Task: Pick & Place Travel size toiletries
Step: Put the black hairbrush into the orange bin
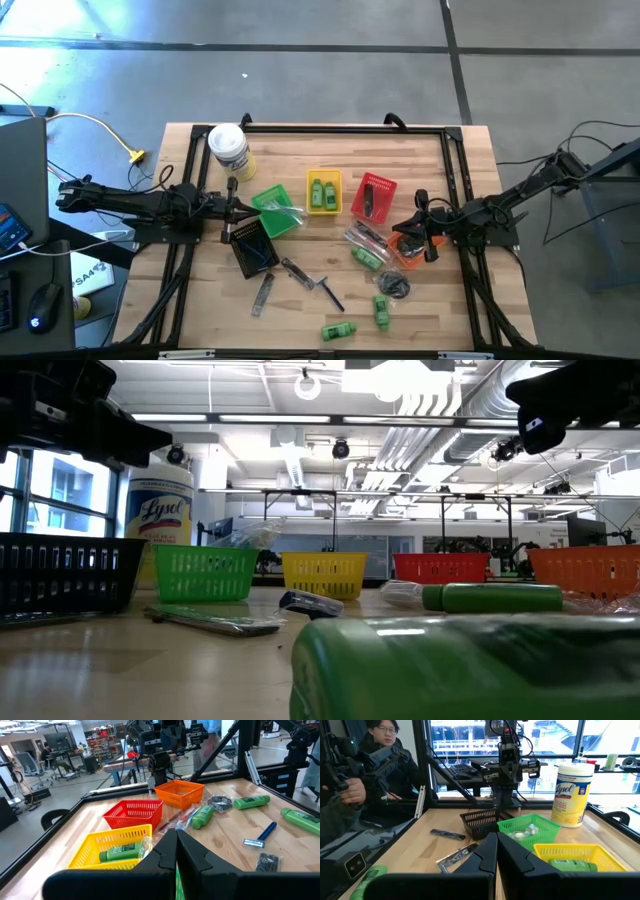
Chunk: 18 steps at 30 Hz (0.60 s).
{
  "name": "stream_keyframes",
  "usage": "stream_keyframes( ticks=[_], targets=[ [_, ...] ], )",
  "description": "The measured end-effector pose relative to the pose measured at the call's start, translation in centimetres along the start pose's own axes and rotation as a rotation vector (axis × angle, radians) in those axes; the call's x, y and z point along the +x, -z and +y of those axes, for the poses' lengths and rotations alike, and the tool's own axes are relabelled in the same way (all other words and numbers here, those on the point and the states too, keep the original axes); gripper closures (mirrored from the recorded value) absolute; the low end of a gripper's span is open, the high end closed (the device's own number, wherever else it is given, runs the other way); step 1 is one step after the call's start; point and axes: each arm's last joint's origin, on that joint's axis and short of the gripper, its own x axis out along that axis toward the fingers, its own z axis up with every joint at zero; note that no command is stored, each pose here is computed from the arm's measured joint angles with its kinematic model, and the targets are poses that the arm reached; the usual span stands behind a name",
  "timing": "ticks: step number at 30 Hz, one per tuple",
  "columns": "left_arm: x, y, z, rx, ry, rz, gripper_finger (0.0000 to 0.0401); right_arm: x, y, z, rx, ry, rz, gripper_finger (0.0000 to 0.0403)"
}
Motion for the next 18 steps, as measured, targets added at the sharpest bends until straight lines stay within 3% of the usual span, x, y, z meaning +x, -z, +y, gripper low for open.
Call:
stream_keyframes(
  ticks=[15,18],
  targets=[
    [0.0,-0.02,-0.03,-0.015,0.01,-0.005,0.0401,0.19,0.27,0.01,-0.015,0.015,0.02,0.04],
    [0.02,-0.42,-0.15,-0.017,0.064,-0.055,0.0401,0.19,0.28,-0.03,-0.016,0.029,0.021,0.04]
  ],
)
